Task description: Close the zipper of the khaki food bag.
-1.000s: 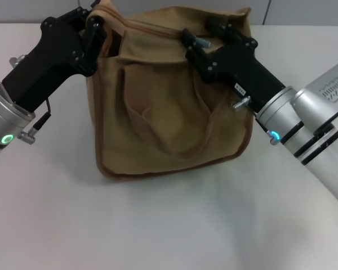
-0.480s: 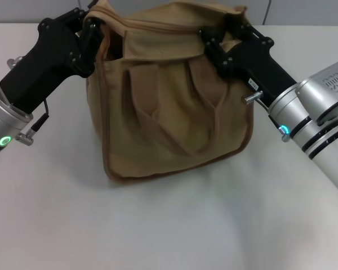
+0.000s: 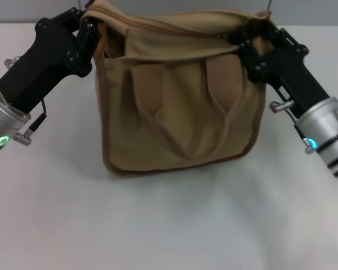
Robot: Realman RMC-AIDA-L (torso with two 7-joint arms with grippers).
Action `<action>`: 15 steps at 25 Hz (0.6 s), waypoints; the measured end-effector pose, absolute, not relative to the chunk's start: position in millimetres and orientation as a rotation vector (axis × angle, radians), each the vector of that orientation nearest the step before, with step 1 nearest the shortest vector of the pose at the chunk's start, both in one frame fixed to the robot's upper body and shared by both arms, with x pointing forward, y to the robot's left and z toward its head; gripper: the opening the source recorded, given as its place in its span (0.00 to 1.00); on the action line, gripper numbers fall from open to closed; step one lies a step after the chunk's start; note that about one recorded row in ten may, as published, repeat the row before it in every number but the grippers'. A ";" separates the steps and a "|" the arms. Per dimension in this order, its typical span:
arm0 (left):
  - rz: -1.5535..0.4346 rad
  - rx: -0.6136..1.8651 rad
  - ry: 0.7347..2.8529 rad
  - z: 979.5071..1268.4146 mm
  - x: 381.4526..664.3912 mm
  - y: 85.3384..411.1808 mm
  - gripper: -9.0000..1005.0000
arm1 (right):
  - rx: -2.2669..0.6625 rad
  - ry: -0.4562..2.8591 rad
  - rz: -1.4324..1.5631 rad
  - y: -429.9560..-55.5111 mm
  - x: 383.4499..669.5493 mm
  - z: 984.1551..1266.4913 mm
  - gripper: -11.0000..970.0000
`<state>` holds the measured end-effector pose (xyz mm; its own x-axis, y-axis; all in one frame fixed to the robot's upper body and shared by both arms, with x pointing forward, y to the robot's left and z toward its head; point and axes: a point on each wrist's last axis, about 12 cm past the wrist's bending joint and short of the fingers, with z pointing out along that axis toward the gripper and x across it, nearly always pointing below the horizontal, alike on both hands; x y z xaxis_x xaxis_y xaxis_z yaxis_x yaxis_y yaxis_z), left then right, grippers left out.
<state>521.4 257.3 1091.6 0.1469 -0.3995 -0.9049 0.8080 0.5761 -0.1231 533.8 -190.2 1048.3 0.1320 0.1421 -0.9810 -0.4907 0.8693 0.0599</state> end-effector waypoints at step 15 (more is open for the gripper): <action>-0.754 0.527 1.248 1086.2 504.9 309.4 0.10 | -0.261 1.244 0.678 -224.7 505.7 1054.4 0.56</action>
<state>504.9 309.4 1086.2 0.1331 -0.2185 -0.9667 0.7542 0.6551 -0.0442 505.7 -224.7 1054.4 0.1583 0.3306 -0.9304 -0.6025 0.7788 0.1743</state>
